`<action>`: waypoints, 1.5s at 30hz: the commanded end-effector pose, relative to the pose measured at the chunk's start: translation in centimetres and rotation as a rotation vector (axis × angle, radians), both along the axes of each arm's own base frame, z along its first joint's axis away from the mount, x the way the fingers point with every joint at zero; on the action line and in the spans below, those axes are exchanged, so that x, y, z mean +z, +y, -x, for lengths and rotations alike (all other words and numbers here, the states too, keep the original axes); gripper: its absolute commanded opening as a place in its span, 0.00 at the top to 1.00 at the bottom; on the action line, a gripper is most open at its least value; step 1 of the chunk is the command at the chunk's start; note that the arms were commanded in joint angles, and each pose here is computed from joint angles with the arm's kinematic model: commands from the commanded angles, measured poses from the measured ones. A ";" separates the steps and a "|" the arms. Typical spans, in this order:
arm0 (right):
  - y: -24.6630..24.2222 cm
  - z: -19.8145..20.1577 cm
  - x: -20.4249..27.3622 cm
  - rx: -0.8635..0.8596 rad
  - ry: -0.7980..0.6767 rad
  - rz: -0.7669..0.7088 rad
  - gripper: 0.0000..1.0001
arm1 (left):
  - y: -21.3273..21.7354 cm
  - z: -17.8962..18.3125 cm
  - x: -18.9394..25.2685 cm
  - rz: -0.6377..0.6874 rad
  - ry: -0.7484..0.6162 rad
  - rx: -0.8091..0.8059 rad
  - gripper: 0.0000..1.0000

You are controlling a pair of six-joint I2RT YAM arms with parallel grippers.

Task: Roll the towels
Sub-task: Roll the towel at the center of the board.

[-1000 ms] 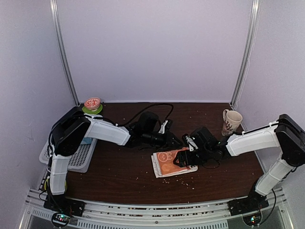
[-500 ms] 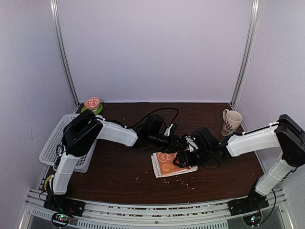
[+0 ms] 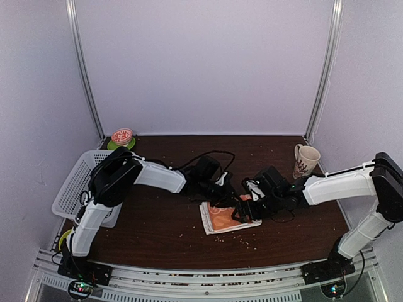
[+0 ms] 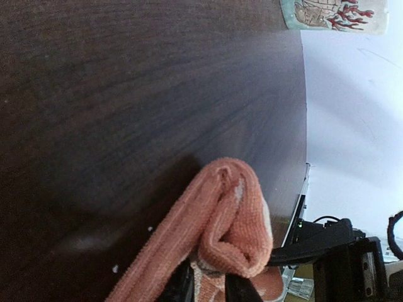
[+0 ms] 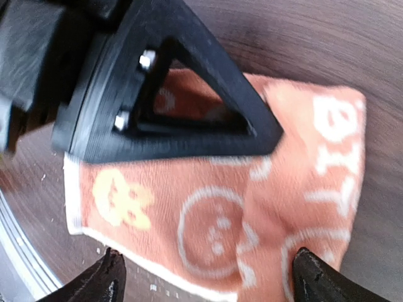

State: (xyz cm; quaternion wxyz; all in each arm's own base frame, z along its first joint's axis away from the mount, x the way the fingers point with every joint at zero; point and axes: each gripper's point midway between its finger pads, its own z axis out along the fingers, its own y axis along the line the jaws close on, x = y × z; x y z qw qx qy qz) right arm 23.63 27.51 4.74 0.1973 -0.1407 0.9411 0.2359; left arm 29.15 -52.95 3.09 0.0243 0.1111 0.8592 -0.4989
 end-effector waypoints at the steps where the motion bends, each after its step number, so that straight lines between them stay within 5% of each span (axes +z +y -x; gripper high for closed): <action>1: -1.9 1.1 1.1 -0.008 0.013 0.051 0.08 | 1.2 -1.7 -1.9 -0.076 -0.005 0.047 0.81; 12: -7.5 -1.3 1.6 -0.354 0.016 -0.038 0.20 | 1.4 -1.8 -2.3 -0.101 -0.011 0.051 0.83; 20: -5.5 -2.8 -0.1 -0.339 0.142 -0.160 0.31 | 1.5 -1.7 -2.2 -0.111 -0.020 0.039 0.83; 32: -4.4 -2.9 -3.1 -0.242 0.252 -0.146 0.38 | 1.8 -1.4 -1.3 -0.113 -0.044 0.025 0.83; 35: -4.7 -2.0 -3.9 -0.201 0.272 -0.084 0.47 | 1.9 -1.4 -0.9 -0.111 -0.052 0.024 0.83; 45: -6.0 -0.7 -4.6 -0.141 0.231 0.105 1.00 | 2.6 -1.1 0.5 -0.113 -0.081 0.020 0.82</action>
